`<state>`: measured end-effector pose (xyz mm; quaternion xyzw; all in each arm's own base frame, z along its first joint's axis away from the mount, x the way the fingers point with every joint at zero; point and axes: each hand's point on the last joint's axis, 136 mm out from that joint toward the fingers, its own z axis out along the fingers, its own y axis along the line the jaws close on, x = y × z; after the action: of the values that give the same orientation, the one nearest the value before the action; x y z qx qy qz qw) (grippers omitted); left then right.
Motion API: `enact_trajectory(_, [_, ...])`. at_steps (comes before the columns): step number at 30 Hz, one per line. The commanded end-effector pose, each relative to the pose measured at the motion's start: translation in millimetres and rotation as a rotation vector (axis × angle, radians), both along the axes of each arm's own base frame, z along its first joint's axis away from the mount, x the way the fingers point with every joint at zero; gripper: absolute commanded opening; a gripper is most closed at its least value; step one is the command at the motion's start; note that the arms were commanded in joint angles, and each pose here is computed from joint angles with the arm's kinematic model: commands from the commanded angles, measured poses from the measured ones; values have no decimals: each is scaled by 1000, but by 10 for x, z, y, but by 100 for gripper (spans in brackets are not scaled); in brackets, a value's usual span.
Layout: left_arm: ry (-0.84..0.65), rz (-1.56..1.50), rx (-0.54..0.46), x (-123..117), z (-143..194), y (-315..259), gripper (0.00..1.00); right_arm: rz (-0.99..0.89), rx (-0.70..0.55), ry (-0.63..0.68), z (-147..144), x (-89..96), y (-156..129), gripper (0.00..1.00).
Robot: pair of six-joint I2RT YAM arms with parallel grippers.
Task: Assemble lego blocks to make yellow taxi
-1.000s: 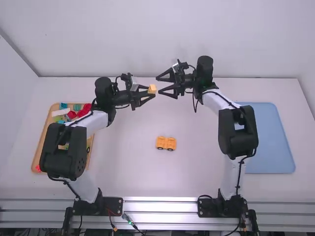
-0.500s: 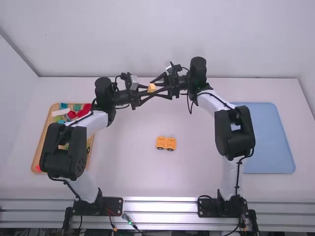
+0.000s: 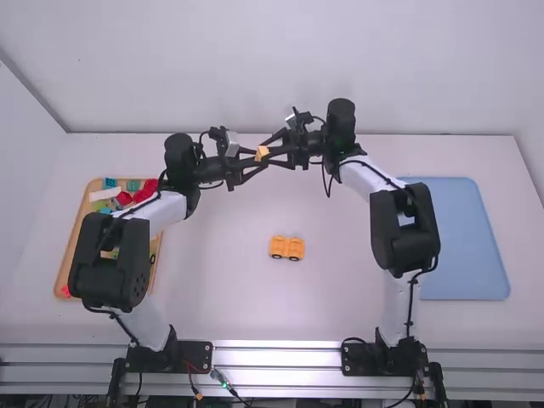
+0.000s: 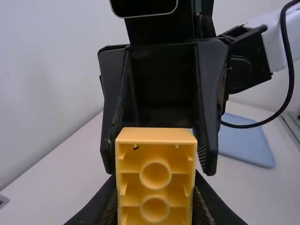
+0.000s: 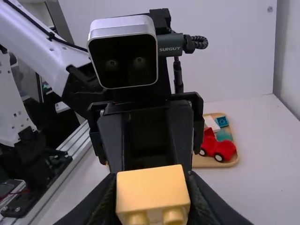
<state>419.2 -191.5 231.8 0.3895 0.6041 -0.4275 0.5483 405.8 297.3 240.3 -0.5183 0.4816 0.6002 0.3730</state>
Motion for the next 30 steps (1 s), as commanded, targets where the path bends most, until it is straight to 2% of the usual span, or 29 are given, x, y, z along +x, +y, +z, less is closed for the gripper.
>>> enact_trajectory(1, [5, -2, 4, -3, -68, 27, 4, 42, 4, -9, 22, -51, 81, 31])
enact_trajectory(2, [7, -2, 4, -4, -71, 27, 16, 40, 4, -9, 22, -46, 75, 21])
enact_trajectory(3, [7, -2, 4, -4, -71, 27, 17, 39, 4, -9, 22, -42, 71, 18])
enact_trajectory(4, [7, -2, 4, -4, -72, 27, 34, 30, 4, -11, 26, -25, 74, 8])
enact_trajectory(5, [8, -2, 4, -3, -73, 27, 46, 20, 4, -12, 32, -7, 79, 5])
enact_trajectory(6, [10, -2, 4, -4, -75, 27, 69, -4, 5, -17, 49, 48, 59, 1])
enact_trajectory(7, [10, -2, 4, -4, -75, 27, 83, -15, 4, -15, 52, 71, 50, 1])
enact_trajectory(8, [10, -2, 4, -4, -75, 27, 99, -69, -3, 4, 75, 183, 20, 0])
enact_trajectory(10, [19, 11, 6, 16, -89, 37, 99, -214, -12, 45, 95, 472, -75, 0])
enact_trajectory(12, [46, 51, 7, 76, -120, 62, 99, -300, -16, 53, 78, 638, -153, 0])
enact_trajectory(14, [180, 206, 1, 288, -260, 181, 99, -577, -93, 124, -129, 1103, -436, 0])
enact_trajectory(15, [217, 250, 0, 343, -307, 228, 99, -623, -116, 133, -176, 1164, -496, 0])
enact_trajectory(16, [305, 336, -1, 431, -428, 323, 99, -764, -210, 160, -344, 1318, -700, 0])
enact_trajectory(18, [448, 460, 9, 512, -659, 479, 99, -968, -420, 188, -603, 1396, -1042, 0])
enact_trajectory(19, [485, 515, 26, 542, -756, 561, 99, -1030, -529, 186, -693, 1350, -1186, 0])
enact_trajectory(21, [497, 621, 87, 602, -916, 736, 99, -1032, -850, 100, -897, 980, -1425, 0])
enact_trajectory(22, [492, 630, 94, 609, -925, 751, 99, -1021, -890, 87, -924, 920, -1449, 0])
enact_trajectory(24, [445, 648, 125, 641, -918, 770, 99, -895, -1121, 35, -1126, 503, -1546, 0])
enact_trajectory(27, [410, 692, 126, 705, -876, 827, 99, -762, -1291, 51, -1317, 107, -1597, 0])
enact_trajectory(30, [383, 711, 119, 746, -826, 856, 99, -678, -1400, 66, -1480, -167, -1623, 0])
